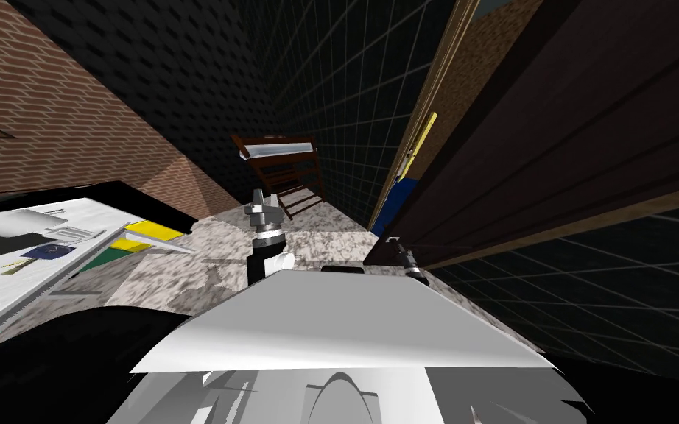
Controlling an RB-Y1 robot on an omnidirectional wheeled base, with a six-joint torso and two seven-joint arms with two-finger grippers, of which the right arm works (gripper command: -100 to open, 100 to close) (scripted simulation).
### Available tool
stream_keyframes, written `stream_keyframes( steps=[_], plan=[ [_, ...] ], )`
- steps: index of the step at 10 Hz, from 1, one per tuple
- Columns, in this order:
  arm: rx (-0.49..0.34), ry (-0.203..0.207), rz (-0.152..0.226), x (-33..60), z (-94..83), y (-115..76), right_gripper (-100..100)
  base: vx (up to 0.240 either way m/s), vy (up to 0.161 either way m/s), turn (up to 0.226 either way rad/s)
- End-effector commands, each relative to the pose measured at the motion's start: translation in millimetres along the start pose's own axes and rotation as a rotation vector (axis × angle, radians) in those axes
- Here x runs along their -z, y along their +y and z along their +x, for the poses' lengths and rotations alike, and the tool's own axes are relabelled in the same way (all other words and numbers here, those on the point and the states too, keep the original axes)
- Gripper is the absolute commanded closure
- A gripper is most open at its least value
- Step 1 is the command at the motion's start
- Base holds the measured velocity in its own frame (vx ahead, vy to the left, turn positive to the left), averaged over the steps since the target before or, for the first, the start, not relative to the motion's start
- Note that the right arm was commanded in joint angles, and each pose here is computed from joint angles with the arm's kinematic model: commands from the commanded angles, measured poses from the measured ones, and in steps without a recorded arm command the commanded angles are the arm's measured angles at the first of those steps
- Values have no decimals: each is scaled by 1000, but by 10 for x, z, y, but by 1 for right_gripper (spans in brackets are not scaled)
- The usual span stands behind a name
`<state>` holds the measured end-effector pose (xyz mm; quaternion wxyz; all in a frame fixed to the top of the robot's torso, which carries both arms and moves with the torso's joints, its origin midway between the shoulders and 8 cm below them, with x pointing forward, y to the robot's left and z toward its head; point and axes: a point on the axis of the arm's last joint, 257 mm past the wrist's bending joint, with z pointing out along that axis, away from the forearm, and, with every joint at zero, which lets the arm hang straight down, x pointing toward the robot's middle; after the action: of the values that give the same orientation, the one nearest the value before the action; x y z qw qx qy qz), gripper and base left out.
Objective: Pull the door open
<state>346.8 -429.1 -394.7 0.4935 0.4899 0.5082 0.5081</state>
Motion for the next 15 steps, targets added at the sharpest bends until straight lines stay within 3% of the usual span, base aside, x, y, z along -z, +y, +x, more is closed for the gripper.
stream_keyframes(
  steps=[1,6,12,13,15],
  plan=[
    [1,-11,-1,-90,0,3,100,-209,-68,189],
    [0,-42,-1,-360,31,12,100,-218,-77,178],
    [-4,-70,4,-588,63,20,100,-192,-68,130],
    [-3,-68,4,-577,60,21,100,-67,-25,36],
    [-2,-43,5,-455,58,11,100,-147,-54,132]
  ],
)
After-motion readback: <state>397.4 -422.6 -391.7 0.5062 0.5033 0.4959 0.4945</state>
